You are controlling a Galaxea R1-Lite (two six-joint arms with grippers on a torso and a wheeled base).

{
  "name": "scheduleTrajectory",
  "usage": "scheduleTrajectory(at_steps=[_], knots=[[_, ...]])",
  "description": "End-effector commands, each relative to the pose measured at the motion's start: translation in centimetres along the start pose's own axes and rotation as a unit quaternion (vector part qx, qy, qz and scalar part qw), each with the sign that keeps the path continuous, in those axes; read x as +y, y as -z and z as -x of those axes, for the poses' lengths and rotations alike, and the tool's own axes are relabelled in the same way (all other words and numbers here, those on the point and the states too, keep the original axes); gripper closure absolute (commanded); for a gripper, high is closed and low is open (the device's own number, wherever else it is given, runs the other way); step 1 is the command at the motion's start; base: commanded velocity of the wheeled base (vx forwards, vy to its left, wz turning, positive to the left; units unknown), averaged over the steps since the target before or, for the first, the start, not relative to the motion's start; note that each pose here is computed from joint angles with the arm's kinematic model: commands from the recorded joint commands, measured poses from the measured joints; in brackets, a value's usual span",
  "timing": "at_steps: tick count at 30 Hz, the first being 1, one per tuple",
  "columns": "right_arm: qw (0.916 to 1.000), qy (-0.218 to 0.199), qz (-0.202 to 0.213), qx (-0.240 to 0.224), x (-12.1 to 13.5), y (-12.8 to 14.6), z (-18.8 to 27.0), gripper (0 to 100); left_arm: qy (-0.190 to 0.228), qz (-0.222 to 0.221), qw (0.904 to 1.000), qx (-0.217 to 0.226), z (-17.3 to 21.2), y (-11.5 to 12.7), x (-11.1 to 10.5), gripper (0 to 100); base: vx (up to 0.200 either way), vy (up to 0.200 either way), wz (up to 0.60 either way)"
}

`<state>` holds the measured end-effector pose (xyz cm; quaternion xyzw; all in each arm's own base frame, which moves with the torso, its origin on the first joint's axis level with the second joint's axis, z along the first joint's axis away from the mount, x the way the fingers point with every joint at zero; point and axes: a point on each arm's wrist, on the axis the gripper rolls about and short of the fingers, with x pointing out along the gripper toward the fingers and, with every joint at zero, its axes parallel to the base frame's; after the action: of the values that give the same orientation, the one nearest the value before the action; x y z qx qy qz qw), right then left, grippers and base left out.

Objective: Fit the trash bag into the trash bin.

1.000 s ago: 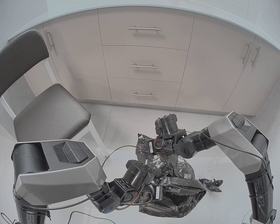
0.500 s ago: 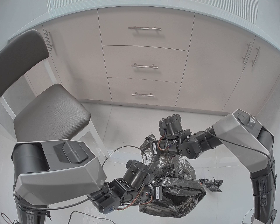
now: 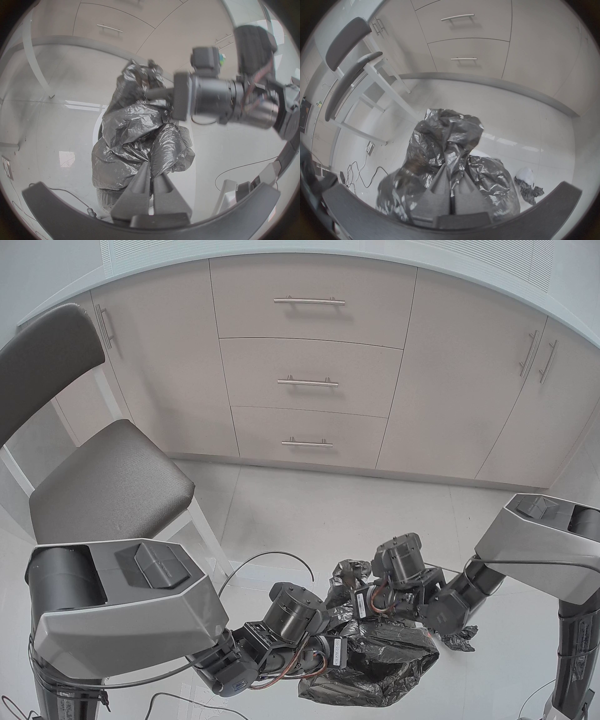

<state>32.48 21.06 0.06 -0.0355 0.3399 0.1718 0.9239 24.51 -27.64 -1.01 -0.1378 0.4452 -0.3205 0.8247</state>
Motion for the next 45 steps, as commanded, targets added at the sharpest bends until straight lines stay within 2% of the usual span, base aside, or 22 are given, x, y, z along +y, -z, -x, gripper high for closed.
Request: scheduleTrajectory(at_steps=[1,6,15,37,38,39,45], knots=[[0.9996,-0.001,-0.005,0.026,-0.6,3.8,1.6,100,0.000,0.004,1.0000,-0.004,-0.2,-0.1,0.1,100,0.000,0.000,0.00],[0.9985,0.002,-0.010,0.053,-1.0,5.3,0.3,100,0.003,0.010,0.9999,-0.011,-0.2,-0.2,0.1,100,0.000,0.000,0.00],[0.9973,-0.018,-0.009,0.071,-0.9,5.8,-2.2,100,0.001,0.010,0.9999,-0.011,-0.3,-0.2,0.1,100,0.000,0.000,0.00],[0.9973,0.023,-0.035,0.061,-3.2,5.4,-4.2,100,-0.001,0.011,0.9999,-0.012,-0.4,-0.2,0.3,100,0.000,0.000,0.00],[0.9972,0.024,-0.037,0.060,-3.2,5.4,-4.3,0,-0.001,0.011,0.9999,-0.012,-0.4,-0.2,0.3,100,0.000,0.000,0.00],[0.9973,0.024,-0.038,0.059,-3.2,5.4,-4.3,0,-0.001,0.011,0.9999,-0.012,-0.4,-0.2,0.3,100,0.000,0.000,0.00],[0.9931,0.021,-0.105,0.047,-3.2,4.7,-3.2,0,-0.001,0.012,0.9999,-0.012,-0.5,-0.2,0.3,100,0.000,0.000,0.00]])
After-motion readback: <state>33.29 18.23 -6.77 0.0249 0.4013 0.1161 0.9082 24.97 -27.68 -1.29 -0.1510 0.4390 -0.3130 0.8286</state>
